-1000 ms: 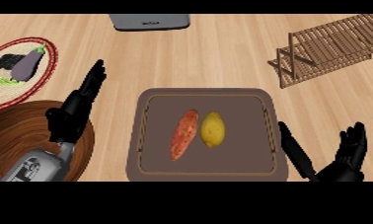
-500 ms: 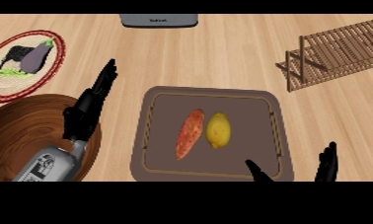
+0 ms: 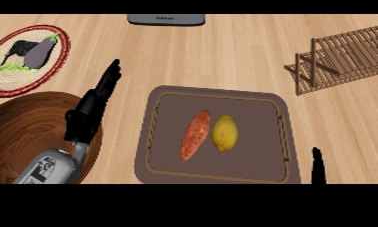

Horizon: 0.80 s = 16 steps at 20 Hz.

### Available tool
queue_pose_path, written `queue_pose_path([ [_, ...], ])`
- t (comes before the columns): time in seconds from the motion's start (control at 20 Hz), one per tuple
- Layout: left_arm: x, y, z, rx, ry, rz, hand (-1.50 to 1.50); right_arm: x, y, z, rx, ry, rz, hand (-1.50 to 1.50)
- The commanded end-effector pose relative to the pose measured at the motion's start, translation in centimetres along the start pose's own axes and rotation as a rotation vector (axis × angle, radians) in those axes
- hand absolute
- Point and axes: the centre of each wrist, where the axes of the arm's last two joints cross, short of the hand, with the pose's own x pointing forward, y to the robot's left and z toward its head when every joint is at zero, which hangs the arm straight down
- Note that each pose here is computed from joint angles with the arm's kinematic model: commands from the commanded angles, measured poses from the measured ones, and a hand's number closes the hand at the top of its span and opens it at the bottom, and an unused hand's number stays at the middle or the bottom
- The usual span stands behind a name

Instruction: Pick the lemon from the tray and place it in the tiered shelf

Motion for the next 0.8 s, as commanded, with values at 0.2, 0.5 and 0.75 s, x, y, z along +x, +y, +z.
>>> queue_pose_path([
  [0.2,0.0,-0.6,-0.1,-0.020,0.018,0.027,0.00,5.4,-0.7,0.3,0.058,0.147,0.255,-1.50],
  [0.5,0.0,-1.2,-0.8,0.007,0.007,0.011,0.00,12.1,0.3,2.2,0.049,0.132,0.297,-1.50],
  [0.75,0.0,-1.6,-0.6,0.014,0.022,0.014,0.00,14.1,1.5,1.9,0.038,0.118,0.346,-1.50],
])
